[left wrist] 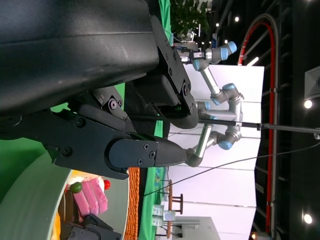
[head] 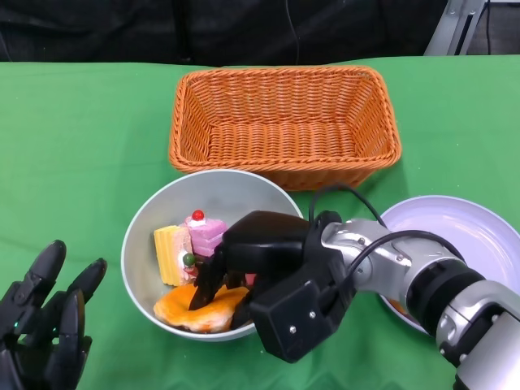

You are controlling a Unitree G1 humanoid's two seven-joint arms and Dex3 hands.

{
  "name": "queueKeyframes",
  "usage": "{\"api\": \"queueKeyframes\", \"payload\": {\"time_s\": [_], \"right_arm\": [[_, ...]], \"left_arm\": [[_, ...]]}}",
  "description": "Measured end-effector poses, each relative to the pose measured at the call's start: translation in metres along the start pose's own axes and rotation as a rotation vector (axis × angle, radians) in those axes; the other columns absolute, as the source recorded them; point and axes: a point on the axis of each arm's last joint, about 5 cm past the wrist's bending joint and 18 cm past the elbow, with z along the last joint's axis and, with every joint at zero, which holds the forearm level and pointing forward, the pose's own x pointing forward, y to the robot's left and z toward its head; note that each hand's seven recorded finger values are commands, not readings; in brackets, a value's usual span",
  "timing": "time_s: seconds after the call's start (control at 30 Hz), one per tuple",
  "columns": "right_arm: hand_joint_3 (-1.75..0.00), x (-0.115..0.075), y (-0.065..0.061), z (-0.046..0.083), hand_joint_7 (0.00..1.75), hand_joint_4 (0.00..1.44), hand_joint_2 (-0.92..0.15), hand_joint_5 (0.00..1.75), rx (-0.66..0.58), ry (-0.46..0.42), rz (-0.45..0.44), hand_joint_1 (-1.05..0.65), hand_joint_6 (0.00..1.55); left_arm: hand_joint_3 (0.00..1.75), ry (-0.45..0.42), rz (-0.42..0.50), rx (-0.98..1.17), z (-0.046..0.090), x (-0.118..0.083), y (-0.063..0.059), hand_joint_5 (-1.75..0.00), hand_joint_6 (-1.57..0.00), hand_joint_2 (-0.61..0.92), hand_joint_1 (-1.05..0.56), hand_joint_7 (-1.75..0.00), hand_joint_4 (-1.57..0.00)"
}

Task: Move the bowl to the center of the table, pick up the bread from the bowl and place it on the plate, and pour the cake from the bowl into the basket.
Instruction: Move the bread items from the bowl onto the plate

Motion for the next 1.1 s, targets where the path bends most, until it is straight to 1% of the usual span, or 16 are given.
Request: {"api": "queueKeyframes", "payload": {"time_s": [0.07, 0.1, 0.17, 0.37, 0.47, 0.57, 0.63, 0.7, 0.73, 0.77, 0.83, 0.87, 0.9, 0.93, 1.03, 1.1], "right_arm": [[-0.05, -0.0003, 0.0004, -0.0003, 0.16, 0.76, -0.92, 1.41, 0.002, 0.001, -0.014, -0.18, 1.19], [-0.05, -0.0004, 0.0008, -0.0003, 0.19, 0.76, -0.92, 1.41, 0.001, -0.001, -0.024, -0.18, 1.18], [-0.05, -0.0006, 0.0023, -0.0003, 0.17, 0.79, -0.92, 1.22, 0.004, -0.004, -0.043, -0.19, 1.14], [-0.05, -0.0013, 0.0041, -0.0013, 0.14, 0.84, -0.92, 1.08, 0.002, 0.007, -0.082, -0.16, 1.16], [-0.16, -0.0017, 0.0044, -0.0021, 0.11, 0.85, -0.92, 1.02, 0.001, 0.017, -0.105, -0.16, 1.15], [-0.21, -0.0027, 0.0034, -0.0038, 0.10, 0.84, -0.92, 1.08, 0.016, 0.036, -0.122, -0.14, 1.15], [-0.22, -0.0034, 0.0026, -0.0046, 0.10, 0.82, -0.92, 1.08, 0.024, 0.044, -0.130, -0.13, 1.15], [-0.23, -0.0037, 0.0025, -0.0049, 0.09, 0.87, -0.92, 1.00, 0.031, 0.046, -0.137, -0.12, 1.17], [-0.24, -0.0039, 0.0025, -0.0050, 0.11, 0.83, -0.92, 1.12, 0.034, 0.047, -0.143, -0.11, 1.17], [-0.23, -0.0042, 0.0024, -0.0053, 0.19, 0.76, -0.92, 1.30, 0.037, 0.049, -0.152, -0.10, 1.16], [-0.24, -0.0049, 0.0023, -0.0060, 0.96, 0.66, -0.92, 1.57, 0.044, 0.054, -0.181, -0.06, 0.80], [-0.25, -0.0053, 0.0026, -0.0063, 1.19, 0.64, -0.92, 1.63, 0.047, 0.056, -0.196, -0.05, 0.69], [-0.26, -0.0056, 0.0031, -0.0066, 1.34, 0.63, -0.92, 1.65, 0.050, 0.058, -0.205, -0.05, 0.62], [-0.27, -0.0060, 0.0040, -0.0068, 1.39, 0.62, -0.92, 1.66, 0.054, 0.060, -0.213, -0.04, 0.59], [-0.28, -0.0075, 0.0060, -0.0075, 1.28, 0.70, -0.92, 1.57, 0.066, 0.057, -0.229, -0.04, 0.68], [-0.32, -0.0081, 0.0059, -0.0075, 1.10, 0.75, -0.92, 1.46, 0.074, 0.050, -0.242, -0.05, 0.75]], "left_arm": [[0.31, 0.000, 0.000, -0.002, -0.0005, 0.0008, -0.0006, 0.00, -0.87, 0.92, -0.47, 0.00, -1.01], [0.31, -0.001, 0.000, -0.004, -0.0007, 0.0013, -0.0010, 0.00, -0.87, 0.92, -0.47, 0.00, -1.01], [0.31, -0.001, 0.002, -0.007, -0.0009, 0.0017, -0.0012, 0.00, -0.87, 0.92, -0.47, 0.00, -1.01], [0.31, 0.006, 0.019, -0.017, -0.0022, 0.0009, -0.0004, 0.00, -0.87, 0.92, -0.46, 0.00, -1.01], [0.31, 0.010, 0.022, -0.020, -0.0027, 0.0006, -0.0003, 0.00, -0.87, 0.92, -0.46, 0.00, -1.01], [0.31, 0.010, 0.022, -0.019, -0.0027, 0.0007, 0.0002, 0.00, -0.87, 0.92, -0.47, 0.00, -1.01], [0.31, 0.010, 0.021, -0.020, -0.0027, 0.0008, 0.0005, 0.00, -0.87, 0.92, -0.46, 0.00, -1.01], [0.31, 0.011, 0.015, -0.019, -0.0028, 0.0009, 0.0008, 0.00, -0.87, 0.92, -0.46, 0.00, -1.01], [0.31, 0.012, 0.013, -0.019, -0.0030, 0.0008, 0.0010, 0.00, -0.87, 0.92, -0.46, 0.00, -1.01], [0.31, 0.014, 0.012, -0.019, -0.0032, 0.0007, 0.0012, 0.00, -0.87, 0.92, -0.46, 0.00, -1.01], [0.31, 0.016, 0.009, -0.019, -0.0036, 0.0008, 0.0012, 0.00, -0.86, 0.92, -0.46, 0.00, -1.00], [0.31, 0.018, 0.007, -0.019, -0.0039, 0.0009, 0.0013, 0.00, -0.86, 0.92, -0.46, 0.00, -1.00], [0.31, 0.019, 0.007, -0.018, -0.0041, 0.0010, 0.0014, 0.00, -0.86, 0.92, -0.46, 0.00, -1.00], [0.31, 0.020, 0.006, -0.018, -0.0044, 0.0012, 0.0015, 0.00, -0.86, 0.92, -0.46, 0.00, -1.00], [0.32, 0.029, 0.003, -0.016, -0.0055, 0.0004, 0.0023, 0.00, -0.86, 0.92, -0.46, 0.00, -1.00], [0.32, 0.030, 0.005, -0.014, -0.0056, 0.0004, 0.0027, 0.00, -0.86, 0.92, -0.47, 0.00, -1.00]]}}
